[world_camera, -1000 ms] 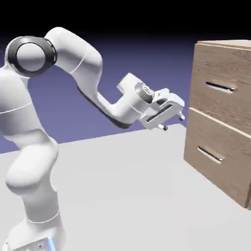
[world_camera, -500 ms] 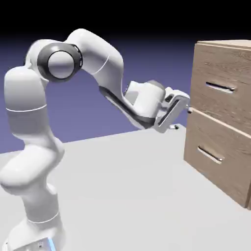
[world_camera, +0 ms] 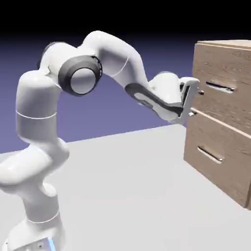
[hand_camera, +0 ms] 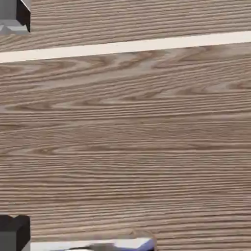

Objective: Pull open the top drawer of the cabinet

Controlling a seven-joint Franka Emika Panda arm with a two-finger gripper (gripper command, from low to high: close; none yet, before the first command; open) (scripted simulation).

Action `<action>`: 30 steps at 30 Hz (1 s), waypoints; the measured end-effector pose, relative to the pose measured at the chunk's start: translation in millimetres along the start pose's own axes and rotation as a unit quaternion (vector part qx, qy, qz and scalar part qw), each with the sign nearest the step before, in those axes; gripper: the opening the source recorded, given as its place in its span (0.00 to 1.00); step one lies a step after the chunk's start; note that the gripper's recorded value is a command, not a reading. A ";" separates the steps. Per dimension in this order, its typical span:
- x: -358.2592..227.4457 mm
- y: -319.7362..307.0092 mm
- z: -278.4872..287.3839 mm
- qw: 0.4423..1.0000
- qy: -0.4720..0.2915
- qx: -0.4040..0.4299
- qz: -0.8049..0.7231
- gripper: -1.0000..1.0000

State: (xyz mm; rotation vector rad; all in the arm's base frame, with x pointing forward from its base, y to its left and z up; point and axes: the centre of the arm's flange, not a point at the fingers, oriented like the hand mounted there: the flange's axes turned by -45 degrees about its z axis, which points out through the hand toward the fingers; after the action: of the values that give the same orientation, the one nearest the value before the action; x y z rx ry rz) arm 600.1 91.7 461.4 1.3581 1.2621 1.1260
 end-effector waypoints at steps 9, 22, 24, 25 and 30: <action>-18.4 42.6 29.9 0.997 0.025 -0.074 -0.013 0.50; -19.0 34.1 5.3 0.997 0.025 -0.071 -0.016 0.00; -19.6 32.4 -6.7 0.997 0.025 -0.071 -0.016 0.00; -19.8 31.7 -11.7 0.997 0.025 -0.071 -0.016 0.00; -20.7 29.2 -26.6 0.997 0.025 -0.070 -0.016 0.00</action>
State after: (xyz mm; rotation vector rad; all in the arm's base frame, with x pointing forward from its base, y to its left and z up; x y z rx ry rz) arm 576.8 71.3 493.6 1.2092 1.2116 1.2096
